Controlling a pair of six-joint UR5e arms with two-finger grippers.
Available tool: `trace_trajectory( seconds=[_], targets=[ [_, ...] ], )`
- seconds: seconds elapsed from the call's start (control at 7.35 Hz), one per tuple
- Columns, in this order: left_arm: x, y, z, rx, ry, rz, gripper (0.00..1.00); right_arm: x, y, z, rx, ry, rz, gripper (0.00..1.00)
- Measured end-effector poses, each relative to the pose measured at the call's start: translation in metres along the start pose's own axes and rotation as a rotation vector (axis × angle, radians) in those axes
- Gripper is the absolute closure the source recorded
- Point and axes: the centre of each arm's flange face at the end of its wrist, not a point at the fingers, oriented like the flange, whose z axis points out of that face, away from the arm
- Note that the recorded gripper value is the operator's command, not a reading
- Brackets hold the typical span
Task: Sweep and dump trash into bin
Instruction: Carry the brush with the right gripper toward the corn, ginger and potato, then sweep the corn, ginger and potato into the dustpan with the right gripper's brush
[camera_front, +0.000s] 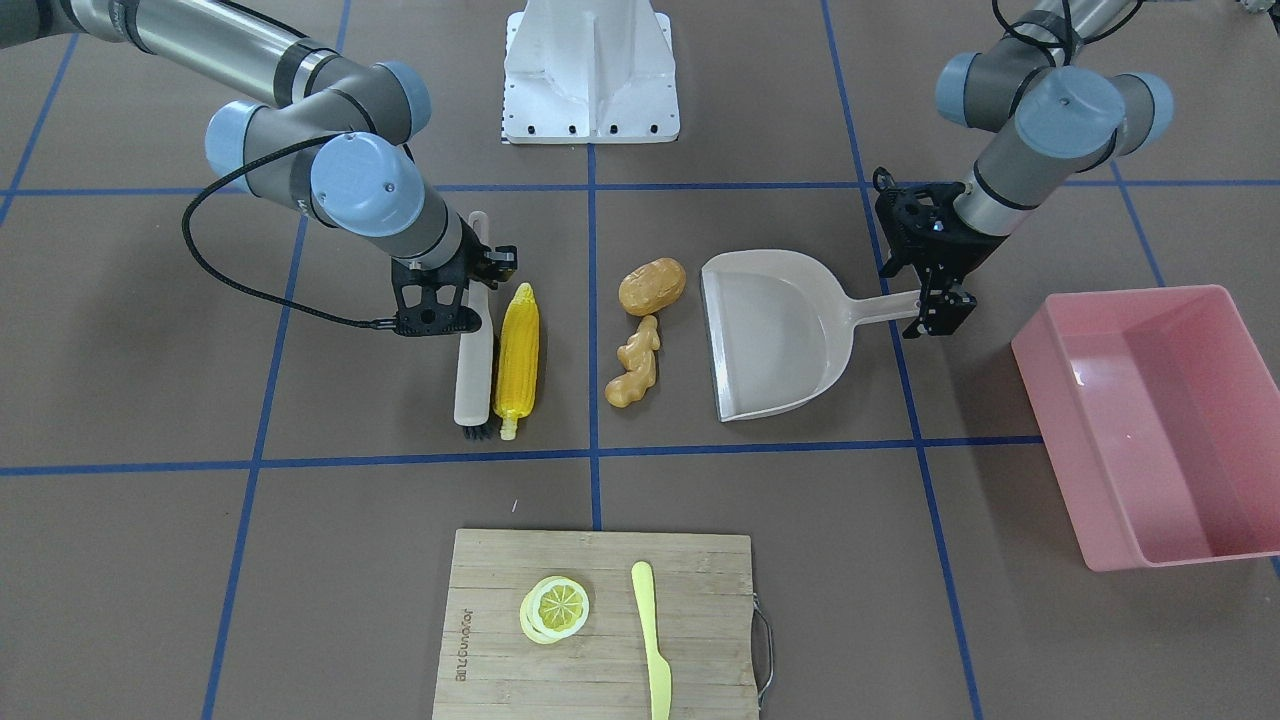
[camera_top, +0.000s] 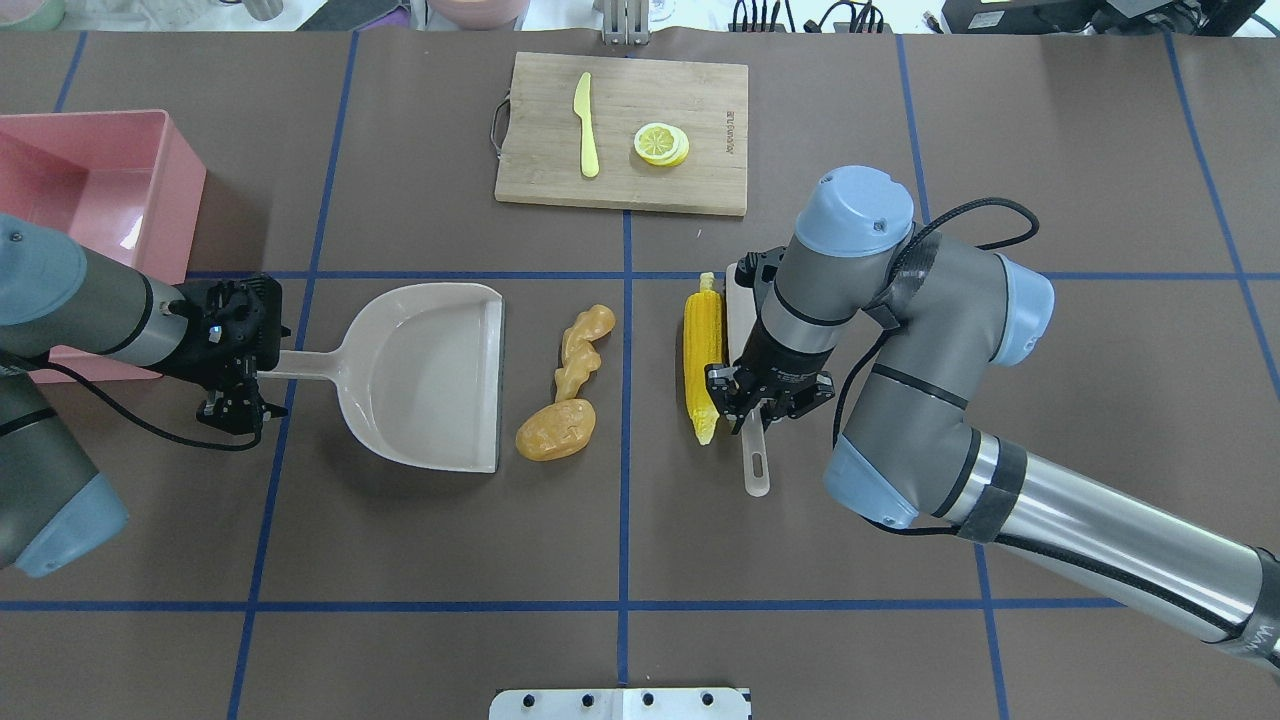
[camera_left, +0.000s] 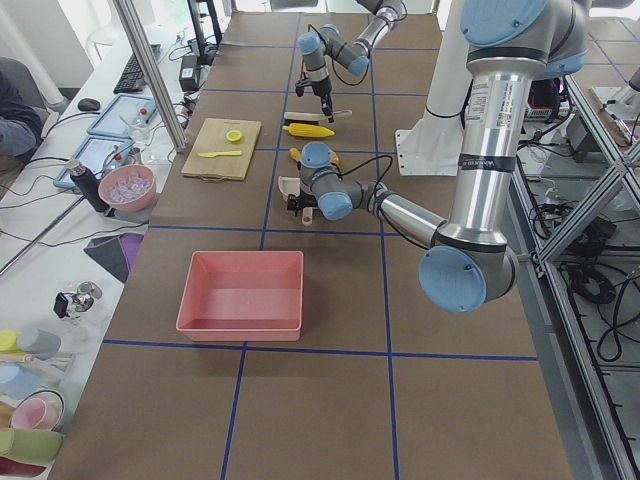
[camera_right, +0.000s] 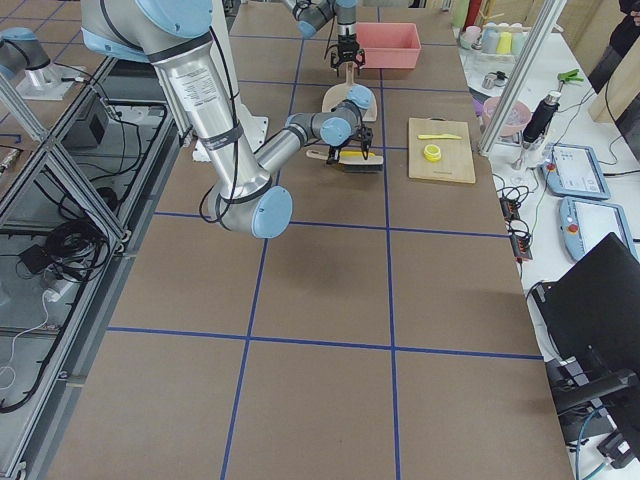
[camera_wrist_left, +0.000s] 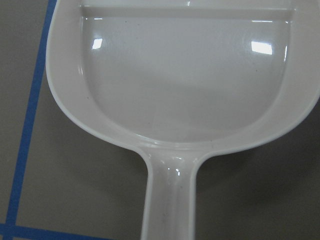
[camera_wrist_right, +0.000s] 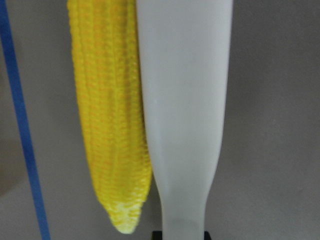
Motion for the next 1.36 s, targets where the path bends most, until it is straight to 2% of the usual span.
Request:
trace_trajectory(
  seconds=[0.27, 0.54, 0.95, 1.36],
  targets=[
    [0.0, 0.0, 0.0, 0.0, 0.001, -0.001, 0.03, -0.022, -0.004, -0.003, 0.021, -0.048, 0.022, 1.0],
    [0.0, 0.0, 0.0, 0.001, 0.0, 0.0, 0.03, -0.038, 0.0, -0.004, 0.02, -0.066, 0.04, 1.0],
    [0.0, 0.0, 0.0, 0.003, 0.0, 0.002, 0.03, -0.056, 0.023, 0.025, 0.015, -0.037, 0.024, 1.0],
    [0.001, -0.001, -0.003, 0.011, -0.003, 0.007, 0.03, -0.097, 0.027, 0.026, 0.008, -0.038, 0.026, 1.0]
  ],
)
